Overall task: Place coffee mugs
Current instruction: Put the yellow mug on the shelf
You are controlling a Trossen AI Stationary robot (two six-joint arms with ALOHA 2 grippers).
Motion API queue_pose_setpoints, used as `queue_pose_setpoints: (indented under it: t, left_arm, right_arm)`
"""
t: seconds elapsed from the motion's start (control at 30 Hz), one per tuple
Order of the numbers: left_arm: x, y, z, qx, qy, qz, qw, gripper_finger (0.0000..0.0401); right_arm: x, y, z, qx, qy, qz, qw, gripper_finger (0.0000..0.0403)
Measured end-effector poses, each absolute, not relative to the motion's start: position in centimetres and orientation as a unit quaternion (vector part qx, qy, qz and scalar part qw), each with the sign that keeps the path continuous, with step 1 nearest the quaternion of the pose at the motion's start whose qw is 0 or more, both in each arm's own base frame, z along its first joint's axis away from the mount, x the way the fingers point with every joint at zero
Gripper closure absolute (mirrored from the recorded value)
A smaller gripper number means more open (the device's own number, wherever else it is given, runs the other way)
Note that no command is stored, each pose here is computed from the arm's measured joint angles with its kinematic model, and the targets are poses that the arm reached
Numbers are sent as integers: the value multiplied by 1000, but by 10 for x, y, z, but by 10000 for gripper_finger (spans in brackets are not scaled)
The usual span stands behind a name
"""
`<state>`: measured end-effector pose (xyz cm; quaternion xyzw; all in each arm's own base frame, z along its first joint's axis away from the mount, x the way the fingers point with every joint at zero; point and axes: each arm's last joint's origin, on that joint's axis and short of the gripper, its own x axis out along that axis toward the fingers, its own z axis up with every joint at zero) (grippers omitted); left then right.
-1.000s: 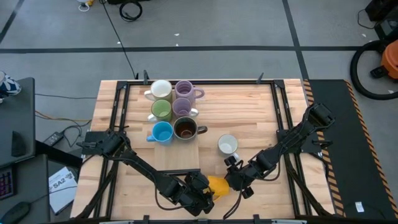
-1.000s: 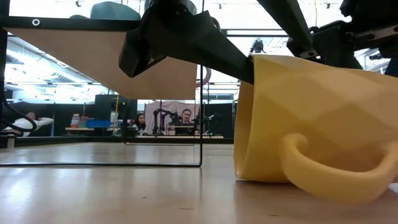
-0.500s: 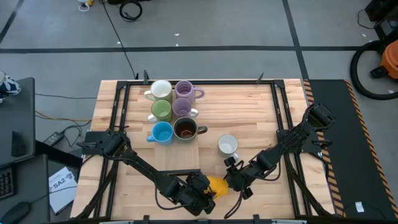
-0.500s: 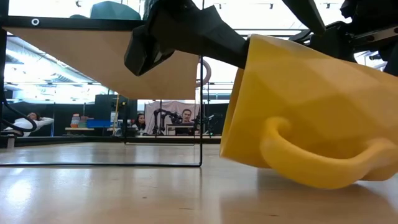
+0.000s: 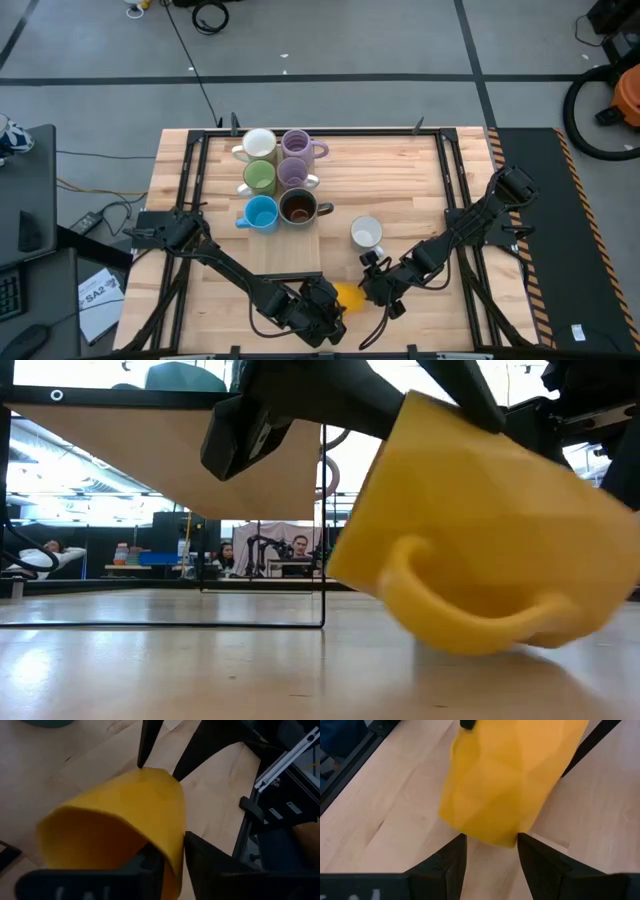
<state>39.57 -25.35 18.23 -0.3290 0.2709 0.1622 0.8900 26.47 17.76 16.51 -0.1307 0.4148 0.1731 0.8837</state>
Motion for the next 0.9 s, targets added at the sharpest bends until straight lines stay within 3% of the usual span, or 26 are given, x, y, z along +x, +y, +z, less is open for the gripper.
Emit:
queue_pose_setpoints:
  t: [0.2, 0.9]
  left_arm:
    - [396, -253, 182, -328, 271, 162, 890, 368]
    - [385, -267, 193, -332, 281, 129, 891, 368]
  right_arm:
    - [266, 178, 167, -128, 410, 173, 886, 221]
    - [259, 175, 180, -124, 410, 186, 884, 222]
